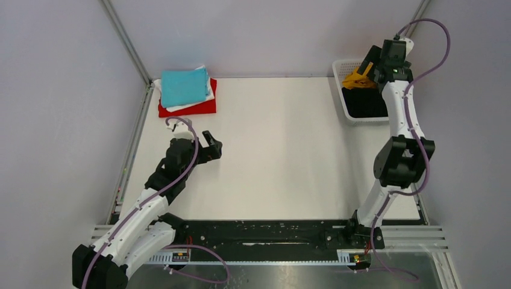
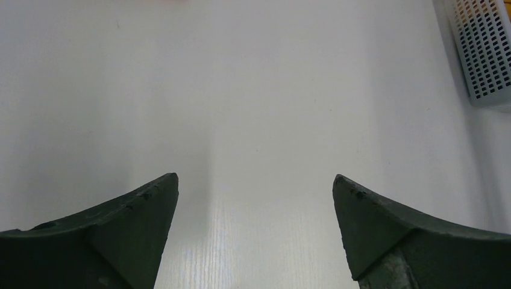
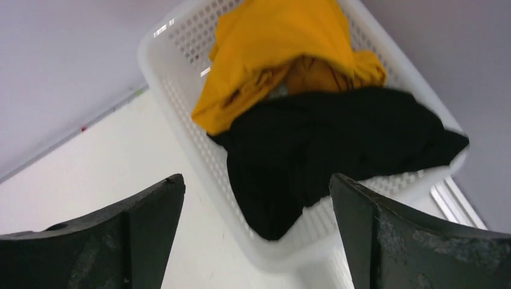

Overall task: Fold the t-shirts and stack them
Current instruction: Grab crumpled tshirt from bin with the right arm

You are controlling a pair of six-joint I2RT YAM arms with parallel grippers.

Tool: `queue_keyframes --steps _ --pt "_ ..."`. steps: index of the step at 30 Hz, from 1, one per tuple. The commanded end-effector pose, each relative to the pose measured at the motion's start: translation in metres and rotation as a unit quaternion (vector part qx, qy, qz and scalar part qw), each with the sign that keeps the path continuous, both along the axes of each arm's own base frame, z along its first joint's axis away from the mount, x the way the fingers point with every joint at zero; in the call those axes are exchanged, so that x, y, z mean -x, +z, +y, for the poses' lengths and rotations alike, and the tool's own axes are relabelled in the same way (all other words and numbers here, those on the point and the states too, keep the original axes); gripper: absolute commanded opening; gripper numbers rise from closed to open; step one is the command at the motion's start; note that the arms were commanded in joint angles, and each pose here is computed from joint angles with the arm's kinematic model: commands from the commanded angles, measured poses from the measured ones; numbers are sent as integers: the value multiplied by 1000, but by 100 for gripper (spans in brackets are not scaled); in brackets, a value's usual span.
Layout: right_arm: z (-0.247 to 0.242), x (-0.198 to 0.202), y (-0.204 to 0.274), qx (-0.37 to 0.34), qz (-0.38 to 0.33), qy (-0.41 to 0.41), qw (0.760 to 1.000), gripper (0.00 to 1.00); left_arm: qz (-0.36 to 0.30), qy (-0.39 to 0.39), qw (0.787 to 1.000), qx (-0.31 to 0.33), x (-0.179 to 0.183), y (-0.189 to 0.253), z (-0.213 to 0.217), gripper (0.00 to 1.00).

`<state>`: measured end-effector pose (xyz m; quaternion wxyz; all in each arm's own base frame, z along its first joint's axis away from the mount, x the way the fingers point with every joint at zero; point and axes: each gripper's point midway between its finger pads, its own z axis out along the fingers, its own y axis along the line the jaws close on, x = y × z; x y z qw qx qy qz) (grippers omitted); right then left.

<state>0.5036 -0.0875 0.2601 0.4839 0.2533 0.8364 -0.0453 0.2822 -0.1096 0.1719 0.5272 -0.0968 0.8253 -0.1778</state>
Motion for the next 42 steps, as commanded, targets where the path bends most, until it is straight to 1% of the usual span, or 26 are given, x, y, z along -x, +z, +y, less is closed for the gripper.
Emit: queue_keyframes --steps 1,7,10,13,17,18,20,21,23,24,25,28,31,35,38,42 --pt "-23 -27 -15 32 49 -14 998 99 -41 -1 999 6 -12 23 -4 99" --pt "-49 -92 -40 63 42 -26 997 99 -38 7 999 -2 -14 22 -1 99" --pt "-49 -123 -59 65 35 -5 997 98 -38 11 999 -5 -15 20 1 99" --pt "-45 -140 -87 55 33 15 998 94 -34 18 999 -12 -17 18 3 99" --pt "-34 -151 -117 33 30 41 998 87 -25 23 999 -20 -20 16 4 99" --pt "-32 -154 -122 29 31 47 998 83 -22 24 999 -22 -21 15 5 99" --pt "-30 -158 -127 23 28 55 998 71 -19 27 999 -24 -21 14 6 99" --pt "-29 -160 -127 20 24 57 998 62 -19 28 999 -25 -21 14 6 99" --pt "-26 -166 -121 16 7 62 998 40 -19 29 999 -24 -21 14 6 99" --pt "-26 -168 -114 14 -5 59 998 29 -20 28 999 -24 -20 14 6 99" --pt "-26 -170 -106 12 -16 58 998 20 -20 27 999 -23 -20 15 6 99" --pt "-20 -174 -64 9 -62 68 996 0 -21 27 999 -21 -19 15 6 99" --pt "-12 -167 -7 8 -109 85 990 0 -23 20 999 -15 -16 17 4 99" --pt "16 -134 74 -24 -160 128 978 0 -35 13 999 -1 -10 25 3 99" --pt "50 -88 149 -56 -212 180 959 0 -50 -1 999 17 -2 34 -1 99" --pt "108 -22 211 -82 -240 269 929 0 -63 -12 997 38 6 43 -4 99"
